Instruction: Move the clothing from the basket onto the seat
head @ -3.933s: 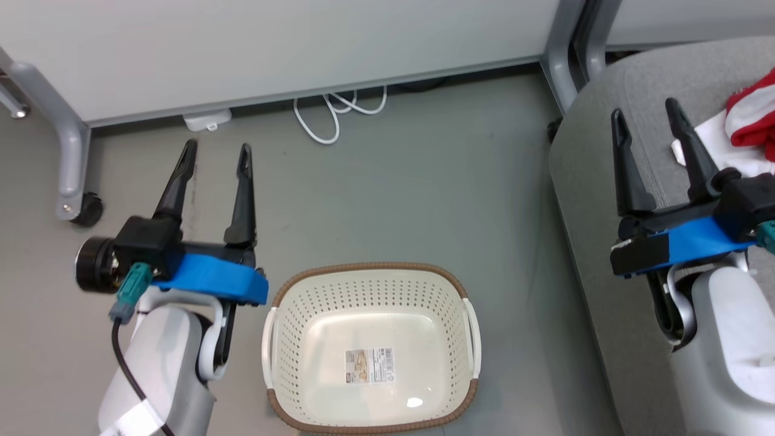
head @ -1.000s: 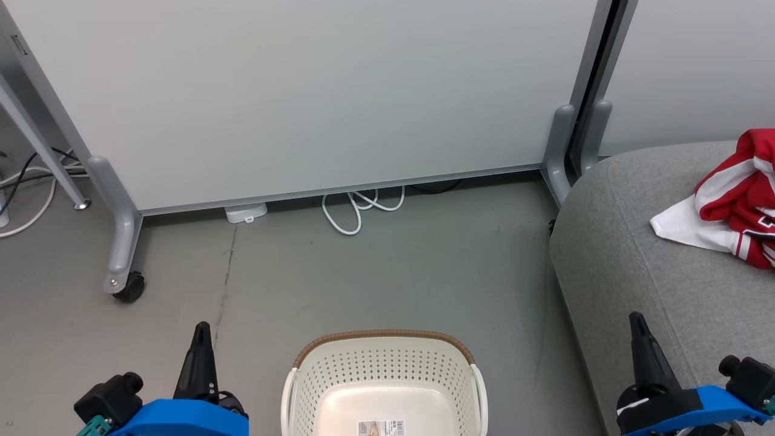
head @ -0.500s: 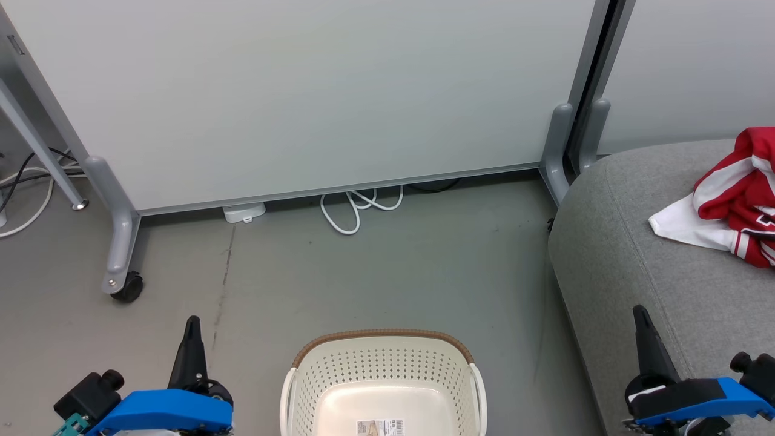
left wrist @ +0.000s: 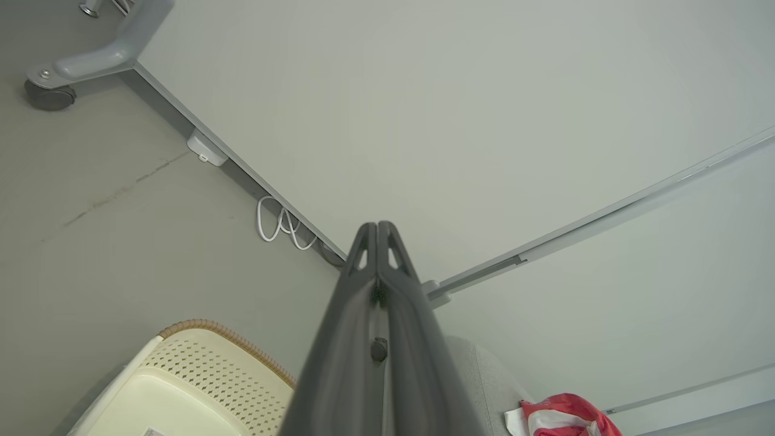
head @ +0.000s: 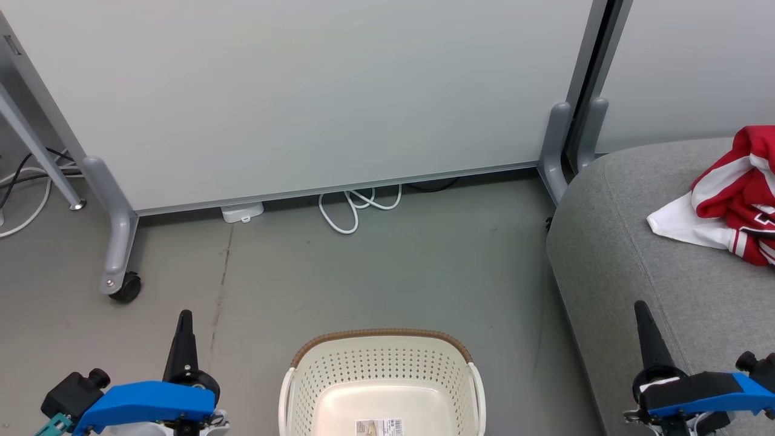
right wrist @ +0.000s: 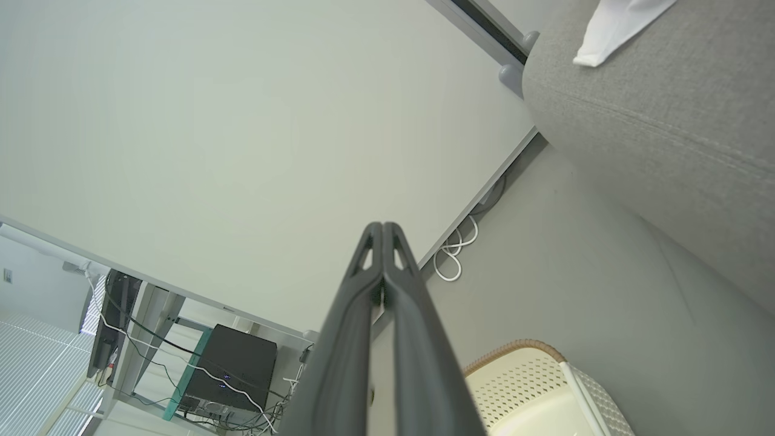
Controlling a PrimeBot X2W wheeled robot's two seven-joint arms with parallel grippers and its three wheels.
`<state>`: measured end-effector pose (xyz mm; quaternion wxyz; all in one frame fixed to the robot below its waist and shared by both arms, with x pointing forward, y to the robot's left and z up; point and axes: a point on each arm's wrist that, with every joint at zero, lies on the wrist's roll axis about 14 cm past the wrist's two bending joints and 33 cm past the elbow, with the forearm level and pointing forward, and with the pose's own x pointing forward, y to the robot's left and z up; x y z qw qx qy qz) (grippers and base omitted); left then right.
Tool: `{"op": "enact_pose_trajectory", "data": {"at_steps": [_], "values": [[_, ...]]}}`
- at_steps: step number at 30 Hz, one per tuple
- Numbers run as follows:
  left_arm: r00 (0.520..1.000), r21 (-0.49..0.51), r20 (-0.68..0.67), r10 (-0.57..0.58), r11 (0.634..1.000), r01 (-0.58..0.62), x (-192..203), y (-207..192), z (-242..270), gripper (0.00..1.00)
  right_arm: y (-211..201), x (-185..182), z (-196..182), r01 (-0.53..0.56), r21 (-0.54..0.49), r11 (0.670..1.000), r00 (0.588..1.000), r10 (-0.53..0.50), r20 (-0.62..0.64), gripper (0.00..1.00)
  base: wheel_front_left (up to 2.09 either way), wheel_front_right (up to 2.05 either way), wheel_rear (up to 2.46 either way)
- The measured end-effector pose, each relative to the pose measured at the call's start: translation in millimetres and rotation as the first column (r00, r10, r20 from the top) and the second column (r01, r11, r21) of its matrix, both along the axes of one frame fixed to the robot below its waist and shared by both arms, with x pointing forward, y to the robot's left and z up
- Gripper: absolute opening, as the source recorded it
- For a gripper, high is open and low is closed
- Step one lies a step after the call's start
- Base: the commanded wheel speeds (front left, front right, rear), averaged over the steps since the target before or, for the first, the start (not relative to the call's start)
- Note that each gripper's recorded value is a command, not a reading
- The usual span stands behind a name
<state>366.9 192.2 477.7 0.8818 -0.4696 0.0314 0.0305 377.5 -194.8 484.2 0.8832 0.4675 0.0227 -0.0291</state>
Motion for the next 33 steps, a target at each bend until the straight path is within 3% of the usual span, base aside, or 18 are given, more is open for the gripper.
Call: {"op": "enact_pose_trajectory", "data": {"at_steps": [17,33], "values": [[1.0,-0.175,0.012,0.012,0.985,-0.01,6.3,2.7,6.3,0.0,-1.4,3.5,4.6,0.004,0.176,0.984,1.0,-0.006,0.009,0.0,0.0,0.0,0.0],[1.0,-0.312,0.02,0.017,0.95,-0.01,10.0,4.2,10.1,0.0,-2.2,5.4,8.1,0.001,0.317,0.948,1.0,-0.007,0.019,0.0,0.0,0.0,0.0]]}}
